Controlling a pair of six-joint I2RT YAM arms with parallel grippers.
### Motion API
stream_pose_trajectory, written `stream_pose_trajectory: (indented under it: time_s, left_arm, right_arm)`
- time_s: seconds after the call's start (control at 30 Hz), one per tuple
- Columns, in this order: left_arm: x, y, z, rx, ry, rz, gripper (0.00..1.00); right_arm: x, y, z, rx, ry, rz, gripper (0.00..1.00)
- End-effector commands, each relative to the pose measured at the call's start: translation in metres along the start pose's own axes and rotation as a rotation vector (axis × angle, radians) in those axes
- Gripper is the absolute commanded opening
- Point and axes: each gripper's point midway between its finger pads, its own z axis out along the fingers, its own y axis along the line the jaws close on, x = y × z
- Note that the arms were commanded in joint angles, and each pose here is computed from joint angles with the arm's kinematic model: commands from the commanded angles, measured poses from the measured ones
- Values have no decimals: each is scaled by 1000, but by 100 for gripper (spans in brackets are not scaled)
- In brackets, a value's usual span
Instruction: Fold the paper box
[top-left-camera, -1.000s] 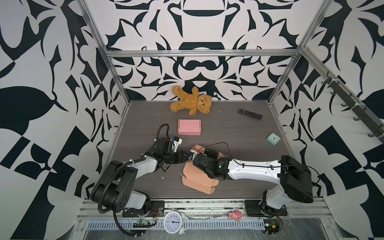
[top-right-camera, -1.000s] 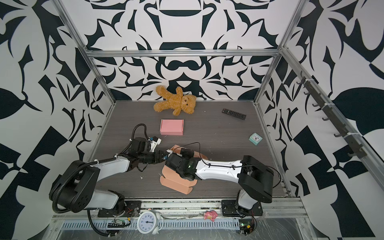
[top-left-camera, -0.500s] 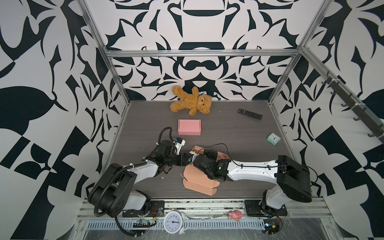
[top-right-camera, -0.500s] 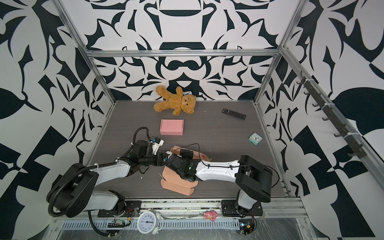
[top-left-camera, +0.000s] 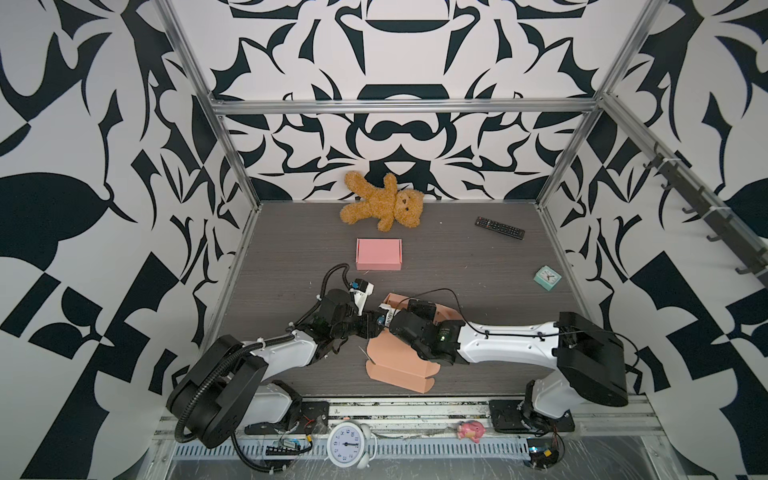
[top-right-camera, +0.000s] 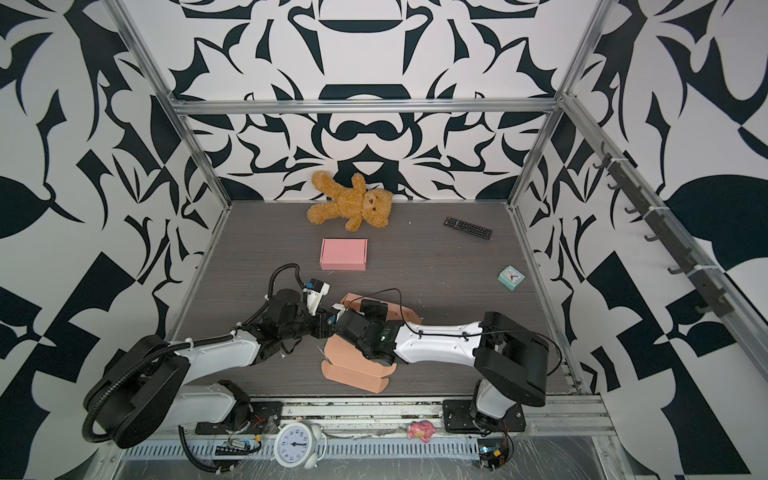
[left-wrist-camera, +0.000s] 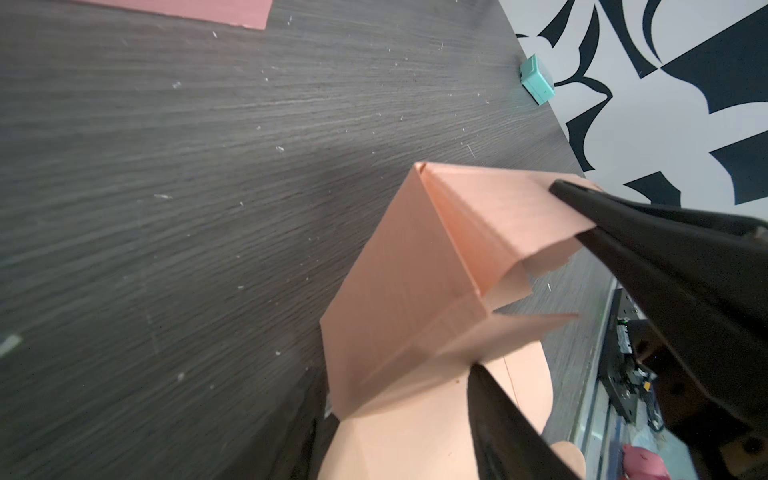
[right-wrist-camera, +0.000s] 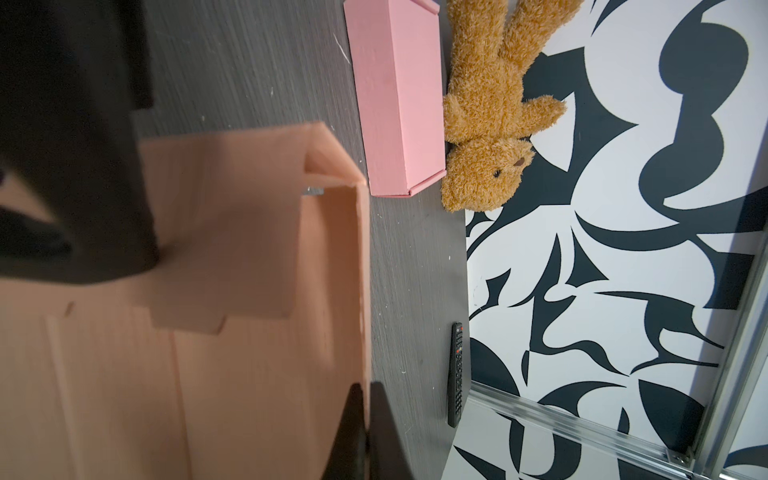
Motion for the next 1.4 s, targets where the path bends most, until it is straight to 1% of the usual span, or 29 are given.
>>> stream_pose_trajectory:
  time_s: [0.0,0.23,0.33,0.47,0.6,0.77,1.03,1.13,1.2,1.37]
  left_arm:
    - [-11,-4,-1,12,-57,55,57]
    - [-13,-15,7,77,-64,78,56]
    - [-13,-19,6,91,-64,83,56]
    - [-6,-15,5,80,-62,66,56]
    - [0,-8,4,65,-73,41,56]
    - [2,-5,4,55,-90,41,56]
    - [6,-12,-3,24,-130,102,53]
    - [7,-19,-4,30,-140,124,52]
    - [1,-28,-8,47,-166,140,51]
    - [3,-38,-5,65,-160,157,48]
  right_arm:
    - [-6,0,-9,-18,-50,26,0]
    - [-8,5,-10,-33,-57,7,0]
    - [-7,6,-9,-17,-47,-9,0]
    - [-8,12,-10,1,-51,-47,0]
    - [-9,14,-13,55,-59,-88,0]
    - [-11,17,-18,58,-74,-89,0]
    - [-14,21,-24,61,-80,-91,0]
    - [-13,22,-25,68,-73,-90,0]
    - [-14,22,-26,70,-77,-88,0]
    - [-13,24,-25,68,-78,-77,0]
